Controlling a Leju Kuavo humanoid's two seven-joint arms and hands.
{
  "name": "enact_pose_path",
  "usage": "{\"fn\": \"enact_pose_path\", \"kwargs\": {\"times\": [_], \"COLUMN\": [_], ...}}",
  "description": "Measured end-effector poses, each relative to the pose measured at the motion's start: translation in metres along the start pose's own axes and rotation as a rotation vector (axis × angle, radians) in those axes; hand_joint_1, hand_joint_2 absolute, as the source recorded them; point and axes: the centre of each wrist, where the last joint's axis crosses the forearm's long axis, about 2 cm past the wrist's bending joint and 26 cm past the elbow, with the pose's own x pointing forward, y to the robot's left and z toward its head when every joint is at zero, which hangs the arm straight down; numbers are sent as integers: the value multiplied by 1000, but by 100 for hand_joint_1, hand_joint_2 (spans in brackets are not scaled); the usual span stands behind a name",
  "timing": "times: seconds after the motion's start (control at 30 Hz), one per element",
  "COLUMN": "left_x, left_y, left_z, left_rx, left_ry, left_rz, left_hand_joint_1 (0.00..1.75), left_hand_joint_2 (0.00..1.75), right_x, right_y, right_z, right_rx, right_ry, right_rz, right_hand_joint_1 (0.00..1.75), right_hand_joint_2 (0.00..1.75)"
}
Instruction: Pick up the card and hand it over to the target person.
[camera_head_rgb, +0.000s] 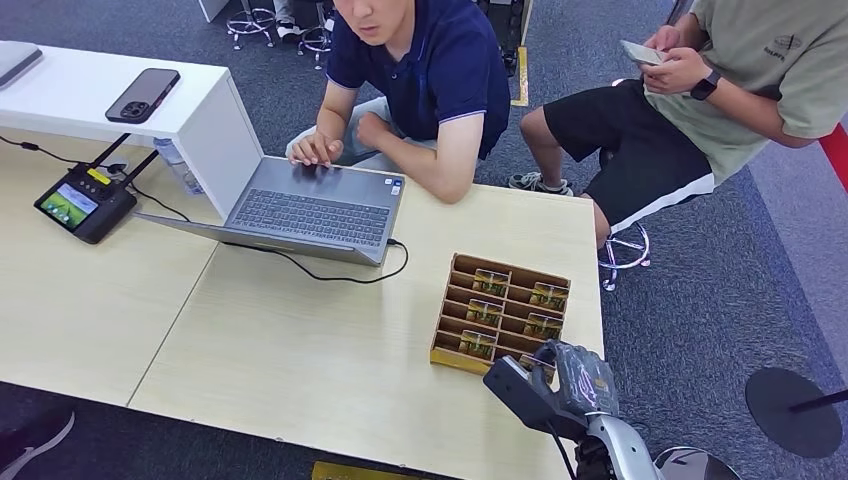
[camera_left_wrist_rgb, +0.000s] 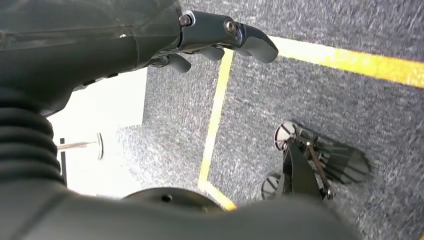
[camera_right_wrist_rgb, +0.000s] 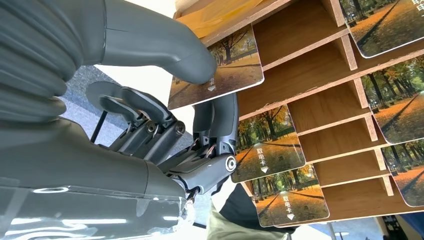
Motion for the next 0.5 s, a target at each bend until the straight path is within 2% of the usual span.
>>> {"fn": "enact_pose_path", "kwargs": {"times": [0.1,0.3,0.5], "left_x": [0,-1,-2], "left_y": [1,-3,-7], "left_z": [0,1,2], "left_rx": [-16,-45,-64], "left_ry": [-3,-36,-42], "left_rz": [7,-52,-91], "left_hand_joint_1": [0,0,0], "left_hand_joint_2": [175,175,175], "right_x": [19,69,100], "right_y": [-12,-53,-85], "right_z": [-13,-58,-91], "right_rx": [-85,-224,-302], "right_ry": [-111,-317,-410], "right_rz": [-72,-166,-208], "right_hand_joint_1": [175,175,175], "right_hand_joint_2": [175,175,175]}}
